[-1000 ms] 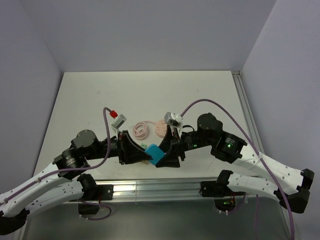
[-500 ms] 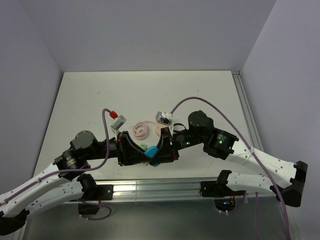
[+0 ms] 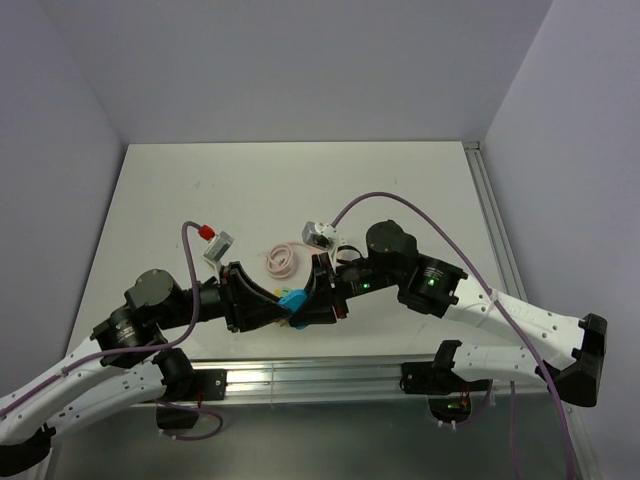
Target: Insert the plug
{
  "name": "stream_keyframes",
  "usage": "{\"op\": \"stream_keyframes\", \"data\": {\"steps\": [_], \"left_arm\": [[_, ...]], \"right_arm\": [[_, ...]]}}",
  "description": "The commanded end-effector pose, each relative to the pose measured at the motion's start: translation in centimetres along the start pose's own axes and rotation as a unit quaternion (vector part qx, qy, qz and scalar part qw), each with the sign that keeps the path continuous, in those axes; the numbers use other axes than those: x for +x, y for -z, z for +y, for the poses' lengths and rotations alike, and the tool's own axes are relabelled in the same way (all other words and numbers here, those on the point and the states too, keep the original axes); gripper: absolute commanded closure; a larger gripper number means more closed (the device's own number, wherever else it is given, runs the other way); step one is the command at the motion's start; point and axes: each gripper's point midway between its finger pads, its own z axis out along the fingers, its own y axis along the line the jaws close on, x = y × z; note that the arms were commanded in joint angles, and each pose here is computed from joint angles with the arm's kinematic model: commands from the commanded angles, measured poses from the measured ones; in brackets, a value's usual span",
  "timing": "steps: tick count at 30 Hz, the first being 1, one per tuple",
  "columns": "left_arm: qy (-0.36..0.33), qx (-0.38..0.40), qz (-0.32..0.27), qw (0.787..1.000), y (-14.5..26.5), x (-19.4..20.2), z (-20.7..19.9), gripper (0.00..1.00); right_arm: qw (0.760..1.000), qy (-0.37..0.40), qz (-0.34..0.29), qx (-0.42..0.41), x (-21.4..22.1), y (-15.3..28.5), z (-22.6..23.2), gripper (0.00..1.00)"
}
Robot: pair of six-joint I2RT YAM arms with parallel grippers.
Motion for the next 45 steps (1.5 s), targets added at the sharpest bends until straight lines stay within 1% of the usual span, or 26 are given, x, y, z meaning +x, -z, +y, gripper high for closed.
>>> {"op": "stream_keyframes", "data": {"steps": [1,3,4,6,8,9,10,12,14,16,17,22,25,29,30,33,39,41,45], "left_arm": [[-0.01,-0.018,-0.029,0.999,-0.1,-1.5,0.3,0.71],[-0.006,-0.023,-0.021,1.0,-0.4,-1.2,0.6,0.8],[-0.005,-0.023,-0.02,1.0,-0.5,-1.2,0.6,0.9],[-0.002,-0.024,-0.019,1.0,-0.6,-1.0,0.9,1.0],[-0.001,-0.017,-0.02,1.0,-0.7,-0.9,0.8,1.0],[0.002,-0.014,-0.019,1.0,-0.8,-0.8,0.8,1.0],[0.001,-0.011,-0.02,1.0,-0.9,-0.8,0.8,1.0],[0.004,-0.01,-0.018,1.0,-1.0,-0.7,0.9,1.0],[0.005,-0.007,-0.018,1.0,-1.0,-0.7,0.9,1.0],[0.006,-0.006,-0.019,1.0,-1.0,-0.7,0.8,1.0],[0.006,-0.005,-0.022,1.0,-0.9,-0.8,0.7,1.0],[0.005,-0.007,-0.027,1.0,-0.7,-0.8,0.7,1.0],[0.007,-0.006,-0.027,1.0,-0.6,-0.8,0.8,1.0],[0.007,-0.005,-0.028,1.0,-0.6,-0.7,0.9,1.0],[0.007,-0.003,-0.029,1.0,-0.6,-0.6,0.8,1.0],[0.005,-0.002,-0.034,0.999,-0.5,-0.7,0.8,1.0],[0.011,0.005,-0.047,0.999,-0.1,-0.7,0.8,1.0],[0.01,0.015,-0.059,0.998,0.1,-1.1,0.4,1.0],[0.011,0.014,-0.063,0.998,0.3,-1.1,0.4,1.0]], "right_arm": [[0.999,0.03,-0.016,-0.029,-1.8,0.3,2.1,1.0],[0.999,0.03,-0.011,-0.036,-1.7,0.2,2.3,1.0],[0.999,0.03,-0.011,-0.037,-1.8,0.2,2.3,1.0],[0.999,0.03,-0.006,-0.041,-1.6,0.0,2.4,1.0],[0.998,0.031,0.0,-0.051,-1.3,0.0,2.7,1.0],[0.998,0.03,0.001,-0.054,-1.3,0.0,2.8,0.95],[0.998,0.028,0.001,-0.056,-1.3,0.0,2.9,0.86],[0.998,0.028,-0.001,-0.055,-1.4,-0.1,2.8,0.82],[0.998,0.023,-0.001,-0.052,-1.5,-0.3,2.6,0.76],[0.998,0.023,0.0,-0.053,-1.6,-0.4,2.6,0.68],[0.998,0.026,-0.004,-0.052,-1.8,-0.3,2.7,0.67],[0.998,0.025,-0.011,-0.055,-2.0,-0.3,2.8,0.66],[0.998,0.026,-0.016,-0.059,-2.1,-0.3,3.0,0.68],[0.998,0.023,-0.022,-0.06,-2.2,-0.1,3.2,0.68],[0.997,0.029,-0.033,-0.067,-2.6,-0.2,3.5,0.68],[0.997,0.024,-0.039,-0.068,-2.8,-0.3,3.5,0.66],[0.996,0.004,-0.073,-0.056,-3.7,-0.4,3.0,0.66],[0.995,0.004,-0.087,-0.055,-4.0,-0.4,3.0,0.66],[0.994,0.008,-0.101,-0.052,-4.4,-0.2,3.0,0.67]]}}
